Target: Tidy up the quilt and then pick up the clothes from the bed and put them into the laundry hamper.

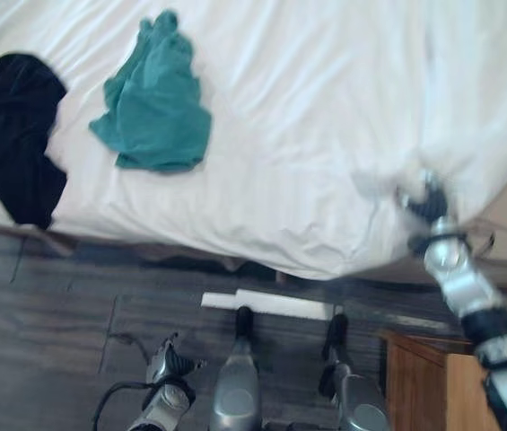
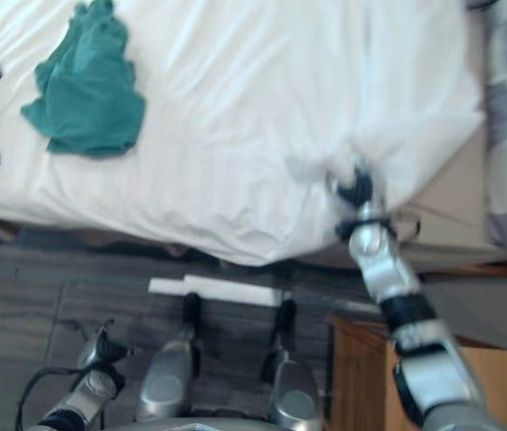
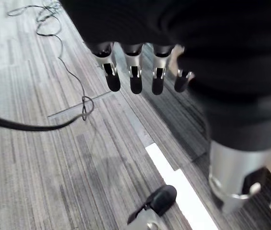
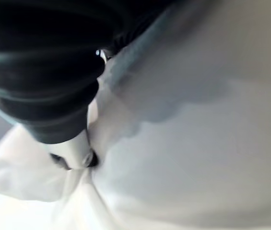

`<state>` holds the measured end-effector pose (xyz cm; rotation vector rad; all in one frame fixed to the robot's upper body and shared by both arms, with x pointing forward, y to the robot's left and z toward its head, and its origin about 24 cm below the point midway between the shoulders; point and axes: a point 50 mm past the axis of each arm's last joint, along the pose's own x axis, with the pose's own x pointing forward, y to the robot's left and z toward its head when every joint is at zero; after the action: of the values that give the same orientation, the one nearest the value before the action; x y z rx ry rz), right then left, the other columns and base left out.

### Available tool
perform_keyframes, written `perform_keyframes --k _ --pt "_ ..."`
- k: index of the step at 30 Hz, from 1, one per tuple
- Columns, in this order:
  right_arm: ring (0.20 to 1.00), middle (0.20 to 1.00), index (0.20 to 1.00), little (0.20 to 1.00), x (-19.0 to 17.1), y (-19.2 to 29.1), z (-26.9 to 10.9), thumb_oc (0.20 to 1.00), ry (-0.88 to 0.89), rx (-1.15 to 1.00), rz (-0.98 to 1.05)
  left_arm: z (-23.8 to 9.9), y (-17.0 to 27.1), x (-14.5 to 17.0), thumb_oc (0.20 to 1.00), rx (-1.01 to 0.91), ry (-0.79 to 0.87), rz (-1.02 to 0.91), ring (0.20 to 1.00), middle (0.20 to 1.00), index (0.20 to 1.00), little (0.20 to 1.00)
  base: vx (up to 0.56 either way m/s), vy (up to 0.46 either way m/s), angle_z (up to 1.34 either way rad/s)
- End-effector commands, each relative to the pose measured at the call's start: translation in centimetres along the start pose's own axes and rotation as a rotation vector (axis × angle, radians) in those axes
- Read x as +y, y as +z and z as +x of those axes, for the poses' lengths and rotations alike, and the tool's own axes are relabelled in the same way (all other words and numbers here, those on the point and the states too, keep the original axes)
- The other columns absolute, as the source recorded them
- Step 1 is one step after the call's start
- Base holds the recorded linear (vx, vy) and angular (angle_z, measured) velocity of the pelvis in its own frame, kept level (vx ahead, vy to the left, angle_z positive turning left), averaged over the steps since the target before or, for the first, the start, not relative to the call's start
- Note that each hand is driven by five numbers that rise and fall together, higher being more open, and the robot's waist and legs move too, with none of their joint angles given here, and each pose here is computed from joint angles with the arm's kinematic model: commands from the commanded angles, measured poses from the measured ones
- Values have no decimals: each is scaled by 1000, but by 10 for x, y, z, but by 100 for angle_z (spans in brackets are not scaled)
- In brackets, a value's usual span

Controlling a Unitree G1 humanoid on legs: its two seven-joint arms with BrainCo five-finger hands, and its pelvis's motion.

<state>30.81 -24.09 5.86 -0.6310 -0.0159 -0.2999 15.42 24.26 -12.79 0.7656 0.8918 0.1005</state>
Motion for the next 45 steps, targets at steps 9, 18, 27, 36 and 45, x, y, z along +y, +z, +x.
perform_keyframes --k 9,18,27,36,45 --pt "1000 1000 1000 1000 -47 -119 -65 1000 -405 588 261 -1 -17 -10 1000 132 -48 -22 1000 1000 1000 1000 86 71 -25" --pt "200 200 200 200 -100 60 42 200 -447 -171 179 0 -29 3 1000 137 -25 55 1000 1000 1000 1000 -75 -23 -1" --pt "200 200 200 200 -114 102 88 200 -449 -152 144 12 10 24 1000 -2 75 -29 1000 1000 1000 1000 -105 -35 12" --pt "200 200 200 200 8 -97 -22 200 -168 617 160 17 21 23 1000 28 81 -68 1000 1000 1000 1000 -23 44 7" --pt "1000 1000 1000 1000 39 -199 -205 1000 240 1218 -142 10 3 -1 1000 91 -35 15 1000 1000 1000 1000 62 131 -3"
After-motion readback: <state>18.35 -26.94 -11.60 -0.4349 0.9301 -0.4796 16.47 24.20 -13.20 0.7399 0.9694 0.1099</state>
